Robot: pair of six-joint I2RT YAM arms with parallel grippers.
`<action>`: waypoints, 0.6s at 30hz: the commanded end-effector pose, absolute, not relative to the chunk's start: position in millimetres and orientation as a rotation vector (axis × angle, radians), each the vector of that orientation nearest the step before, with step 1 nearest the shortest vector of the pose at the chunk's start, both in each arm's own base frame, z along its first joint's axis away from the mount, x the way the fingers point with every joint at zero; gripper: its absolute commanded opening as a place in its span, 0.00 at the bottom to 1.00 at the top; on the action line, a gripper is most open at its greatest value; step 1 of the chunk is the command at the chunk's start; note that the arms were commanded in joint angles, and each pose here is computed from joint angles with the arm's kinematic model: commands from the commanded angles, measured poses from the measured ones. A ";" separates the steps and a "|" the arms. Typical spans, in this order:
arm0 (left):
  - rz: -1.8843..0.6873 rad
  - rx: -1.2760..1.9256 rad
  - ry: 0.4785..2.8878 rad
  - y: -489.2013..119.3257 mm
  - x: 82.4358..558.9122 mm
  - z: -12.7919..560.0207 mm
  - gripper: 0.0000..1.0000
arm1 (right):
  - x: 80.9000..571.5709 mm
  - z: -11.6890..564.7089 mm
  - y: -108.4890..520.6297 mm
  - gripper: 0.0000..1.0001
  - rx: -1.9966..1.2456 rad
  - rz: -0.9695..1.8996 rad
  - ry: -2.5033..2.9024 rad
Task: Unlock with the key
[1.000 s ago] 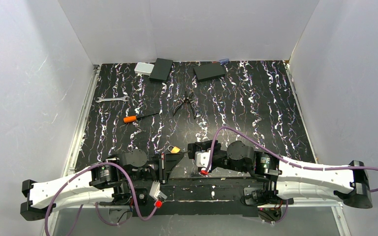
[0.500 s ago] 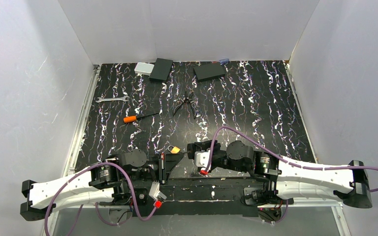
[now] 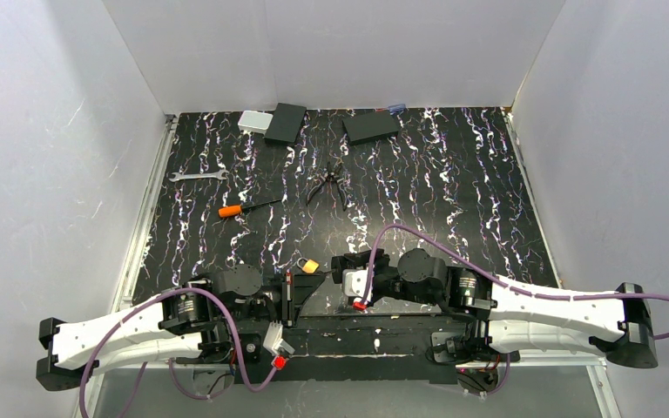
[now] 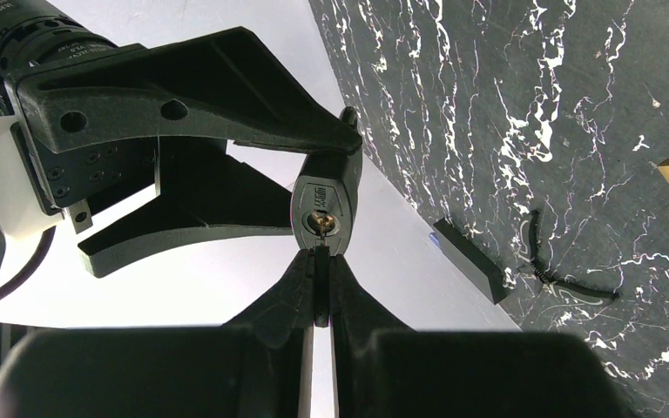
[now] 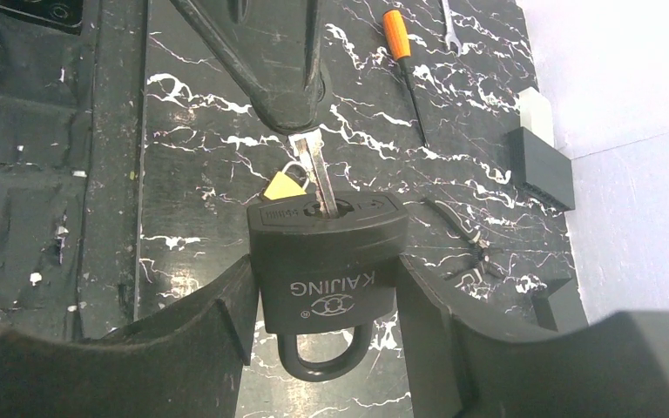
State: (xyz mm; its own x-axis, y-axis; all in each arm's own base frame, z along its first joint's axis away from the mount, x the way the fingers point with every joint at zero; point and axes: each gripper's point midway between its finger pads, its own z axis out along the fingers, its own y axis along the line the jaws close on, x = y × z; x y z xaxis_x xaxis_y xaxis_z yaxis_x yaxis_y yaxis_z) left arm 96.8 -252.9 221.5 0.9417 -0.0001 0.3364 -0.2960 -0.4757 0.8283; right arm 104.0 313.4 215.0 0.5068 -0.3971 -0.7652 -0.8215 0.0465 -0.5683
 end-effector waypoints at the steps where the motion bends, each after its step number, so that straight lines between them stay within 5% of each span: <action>1: 0.347 2.034 -0.243 -255.3 92.7 225.5 0.00 | 99.3 291.2 329.7 0.01 -1.398 0.545 0.939; 18: 0.394 2.037 -0.260 -256.0 96.5 227.1 0.00 | 91.4 285.6 337.3 0.01 -1.451 0.584 0.930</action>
